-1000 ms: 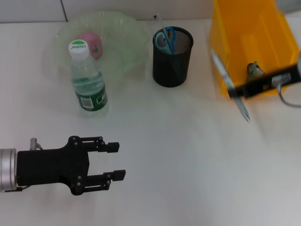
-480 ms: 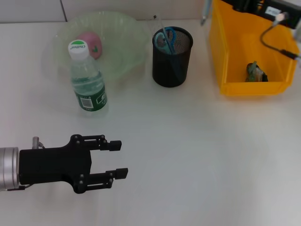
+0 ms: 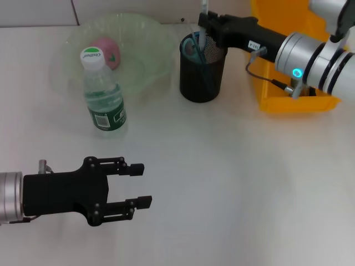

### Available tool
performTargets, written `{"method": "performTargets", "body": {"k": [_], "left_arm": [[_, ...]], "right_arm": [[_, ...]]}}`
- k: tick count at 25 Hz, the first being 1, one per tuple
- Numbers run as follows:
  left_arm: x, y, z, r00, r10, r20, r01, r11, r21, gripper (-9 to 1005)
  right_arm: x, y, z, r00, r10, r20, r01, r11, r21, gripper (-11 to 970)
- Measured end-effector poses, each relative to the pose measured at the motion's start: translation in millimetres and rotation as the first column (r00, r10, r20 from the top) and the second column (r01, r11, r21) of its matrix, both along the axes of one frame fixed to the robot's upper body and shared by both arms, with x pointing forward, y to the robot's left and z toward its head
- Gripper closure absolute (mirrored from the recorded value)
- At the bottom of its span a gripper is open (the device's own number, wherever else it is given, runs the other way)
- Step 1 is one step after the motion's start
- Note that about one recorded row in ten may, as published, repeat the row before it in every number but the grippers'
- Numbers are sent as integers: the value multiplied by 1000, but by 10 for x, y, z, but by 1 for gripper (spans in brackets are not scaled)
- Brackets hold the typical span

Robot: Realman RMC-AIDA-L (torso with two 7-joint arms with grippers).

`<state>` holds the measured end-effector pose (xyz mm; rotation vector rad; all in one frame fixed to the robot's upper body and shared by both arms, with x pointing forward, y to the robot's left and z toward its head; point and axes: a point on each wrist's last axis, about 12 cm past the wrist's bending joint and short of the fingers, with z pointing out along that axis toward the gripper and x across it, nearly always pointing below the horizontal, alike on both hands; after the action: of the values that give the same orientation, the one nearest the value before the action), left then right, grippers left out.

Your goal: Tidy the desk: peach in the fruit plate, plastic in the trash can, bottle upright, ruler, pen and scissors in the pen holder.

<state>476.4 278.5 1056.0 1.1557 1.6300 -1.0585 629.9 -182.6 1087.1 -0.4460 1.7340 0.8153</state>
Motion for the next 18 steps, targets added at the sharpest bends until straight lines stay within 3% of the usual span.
{"method": "performTargets", "body": {"k": [8, 15, 17, 18], "left_arm": [[1, 9, 5, 1000, 13, 1, -13, 1000, -10, 354], [-32, 10, 2, 1000, 14, -10, -14, 1000, -26, 353], [-55, 16, 5, 1000, 12, -15, -12, 999, -37, 353], [-84, 45, 20, 1000, 13, -22, -14, 998, -55, 353]], "right_arm": [[-22, 10, -42, 1000, 9, -17, -10, 1000, -19, 825], [-80, -29, -10, 999, 37, -12, -36, 999, 38, 581], [-158, -131, 46, 997, 72, 1, -72, 992, 99, 532], [-293, -274, 127, 988, 155, 23, -157, 979, 127, 508]]}}
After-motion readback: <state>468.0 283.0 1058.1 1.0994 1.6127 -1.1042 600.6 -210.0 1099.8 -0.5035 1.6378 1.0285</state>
